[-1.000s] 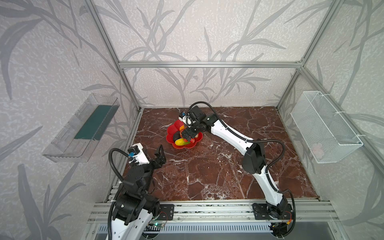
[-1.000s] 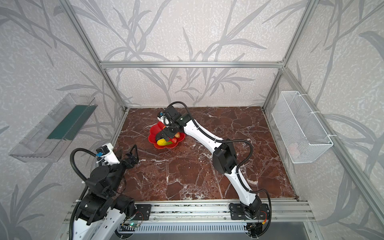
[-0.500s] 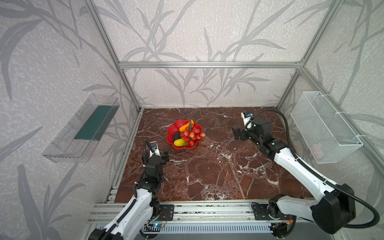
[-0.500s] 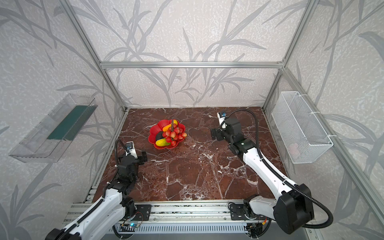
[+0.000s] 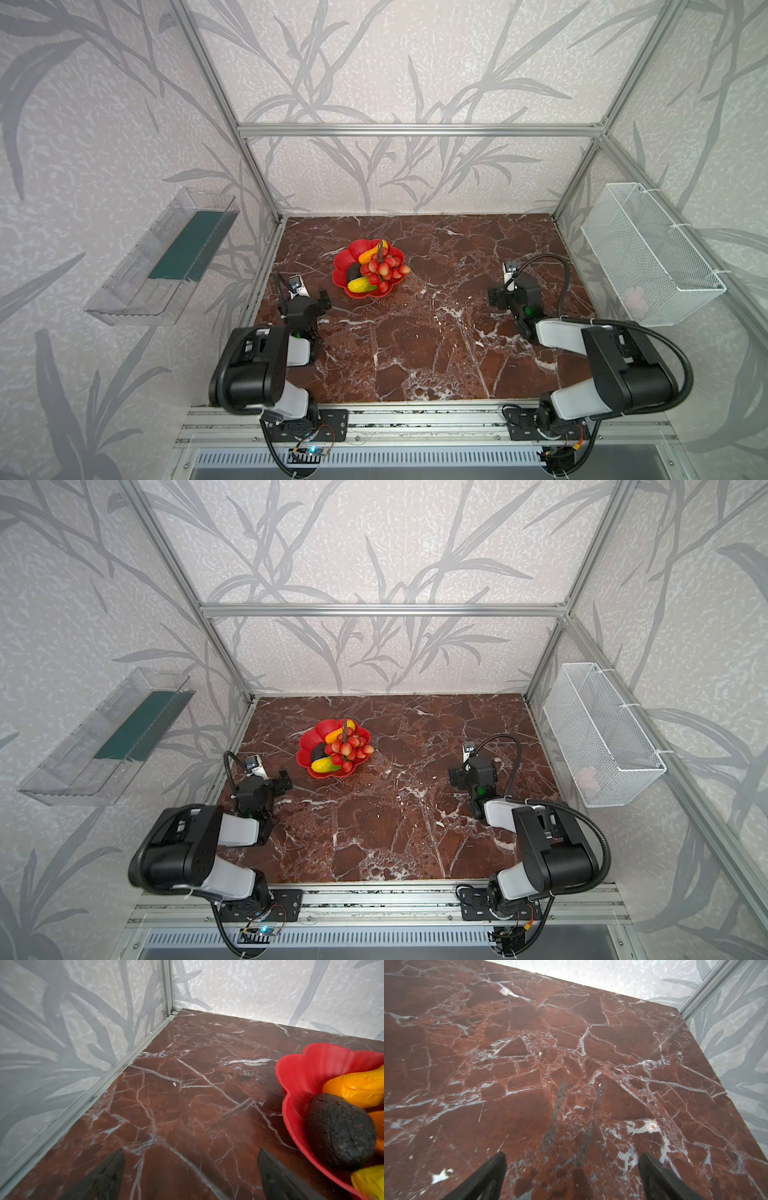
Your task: Place and organize the fake fruits in the fruit bowl
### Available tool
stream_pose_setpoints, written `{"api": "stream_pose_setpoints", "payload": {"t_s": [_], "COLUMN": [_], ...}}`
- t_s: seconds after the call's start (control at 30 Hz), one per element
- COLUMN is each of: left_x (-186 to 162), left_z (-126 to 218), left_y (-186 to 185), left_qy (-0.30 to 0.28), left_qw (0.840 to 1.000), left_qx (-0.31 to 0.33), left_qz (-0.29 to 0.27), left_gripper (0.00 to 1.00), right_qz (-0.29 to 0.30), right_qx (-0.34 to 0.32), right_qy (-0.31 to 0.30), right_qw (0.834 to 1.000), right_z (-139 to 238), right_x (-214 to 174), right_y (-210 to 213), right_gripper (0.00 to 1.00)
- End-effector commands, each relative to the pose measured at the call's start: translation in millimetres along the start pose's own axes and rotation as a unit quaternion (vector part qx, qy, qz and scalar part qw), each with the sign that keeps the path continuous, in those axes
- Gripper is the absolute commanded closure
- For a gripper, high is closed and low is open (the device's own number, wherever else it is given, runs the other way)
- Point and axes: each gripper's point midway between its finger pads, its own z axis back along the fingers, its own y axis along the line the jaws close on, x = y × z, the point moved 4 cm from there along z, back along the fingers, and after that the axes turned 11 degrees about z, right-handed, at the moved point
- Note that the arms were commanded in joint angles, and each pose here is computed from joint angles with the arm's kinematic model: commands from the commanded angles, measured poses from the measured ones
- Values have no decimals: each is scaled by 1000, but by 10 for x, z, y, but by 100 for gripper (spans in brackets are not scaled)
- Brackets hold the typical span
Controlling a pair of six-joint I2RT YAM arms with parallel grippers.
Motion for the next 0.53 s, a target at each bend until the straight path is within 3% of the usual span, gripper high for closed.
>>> {"api": "stream_pose_setpoints", "payload": {"t_s": [0.0,0.07,0.17,0.5], "left_x": [314,315,319,293], "left_z": [10,-44,-62,-142], "left_y": [-73,-100,-129,-200], "left_qy": [-51,-31,-60,-16], "left_qw": [998,999,998,999], "left_qx": [-13,-7,-24,-36], "left_qz": [27,16,7,-4], "left_gripper": [1,1,1,1], "right_qz": [-10,-12,-6,-5], "right_qx": [8,7,20,11], "right_qy": [-80,-122,-115,-129], "right_qw": [997,992,993,992], "right_z": [45,31,63,72], "right_x": [268,258,249,238], "right_y": [-42,-25,3,-5], "right_gripper": [1,1,1,1]}}
